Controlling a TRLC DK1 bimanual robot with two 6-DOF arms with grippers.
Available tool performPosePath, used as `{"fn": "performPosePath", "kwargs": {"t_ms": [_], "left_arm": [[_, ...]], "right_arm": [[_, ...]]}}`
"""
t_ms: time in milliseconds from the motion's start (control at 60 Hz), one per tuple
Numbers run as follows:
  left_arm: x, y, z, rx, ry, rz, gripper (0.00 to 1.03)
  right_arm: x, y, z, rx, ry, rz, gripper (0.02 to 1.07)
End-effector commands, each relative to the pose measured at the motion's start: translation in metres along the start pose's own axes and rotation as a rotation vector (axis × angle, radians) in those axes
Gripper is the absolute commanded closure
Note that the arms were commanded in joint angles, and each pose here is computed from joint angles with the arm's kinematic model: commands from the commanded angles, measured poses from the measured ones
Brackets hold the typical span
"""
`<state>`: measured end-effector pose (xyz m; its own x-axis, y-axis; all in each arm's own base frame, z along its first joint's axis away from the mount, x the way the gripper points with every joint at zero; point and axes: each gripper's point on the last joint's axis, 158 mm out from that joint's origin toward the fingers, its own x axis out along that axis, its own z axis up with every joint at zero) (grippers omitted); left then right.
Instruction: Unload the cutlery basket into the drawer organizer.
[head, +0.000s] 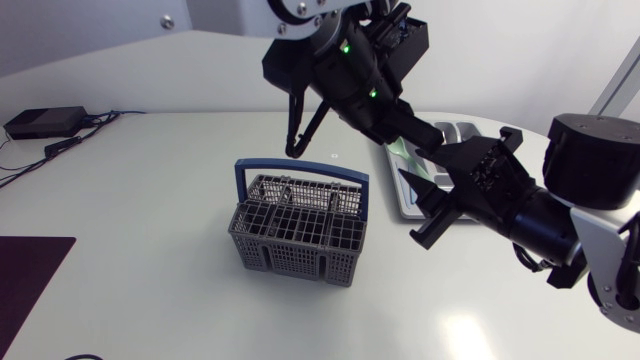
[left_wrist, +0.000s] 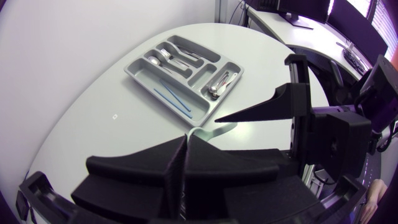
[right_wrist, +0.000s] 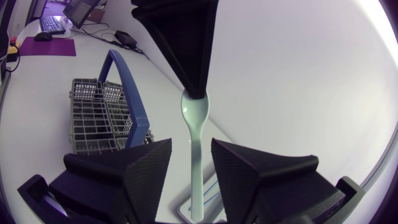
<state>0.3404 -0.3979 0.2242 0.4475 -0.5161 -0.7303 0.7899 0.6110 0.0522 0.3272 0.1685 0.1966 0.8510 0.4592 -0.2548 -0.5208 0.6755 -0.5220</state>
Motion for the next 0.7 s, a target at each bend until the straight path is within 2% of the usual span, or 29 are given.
{"fn": "performPosePath", "kwargs": {"t_ms": [0, 183, 367, 517, 600, 683], "left_arm": [[0.0013, -0.0066, 0.0071, -0.025, -0.009, -0.018, 0.96], [0.0017, -0.0099, 0.0067, -0.018, -0.004, -0.022, 0.96], [0.0024, -0.0089, 0.0051, -0.016, 0.0, -0.02, 0.96], [0.0031, -0.0084, 0.0047, -0.02, 0.002, -0.021, 0.96], [0.0021, -0.0067, 0.0063, -0.028, -0.003, -0.018, 0.95], [-0.0007, -0.0048, 0.01, -0.037, -0.013, -0.016, 0.74]], "right_arm": [[0.0034, -0.0089, 0.0072, -0.007, -0.01, -0.024, 0.63], [0.0063, -0.0085, 0.0063, -0.019, -0.009, -0.023, 0.72], [0.0097, -0.0089, 0.005, -0.025, -0.001, -0.02, 0.85], [0.0115, -0.0077, 0.0031, -0.033, 0.007, -0.014, 1.02], [0.0115, -0.0058, 0.0012, -0.033, 0.011, -0.006, 1.02], [0.0106, -0.0032, 0.0, -0.034, 0.012, 0.004, 1.02]]}}
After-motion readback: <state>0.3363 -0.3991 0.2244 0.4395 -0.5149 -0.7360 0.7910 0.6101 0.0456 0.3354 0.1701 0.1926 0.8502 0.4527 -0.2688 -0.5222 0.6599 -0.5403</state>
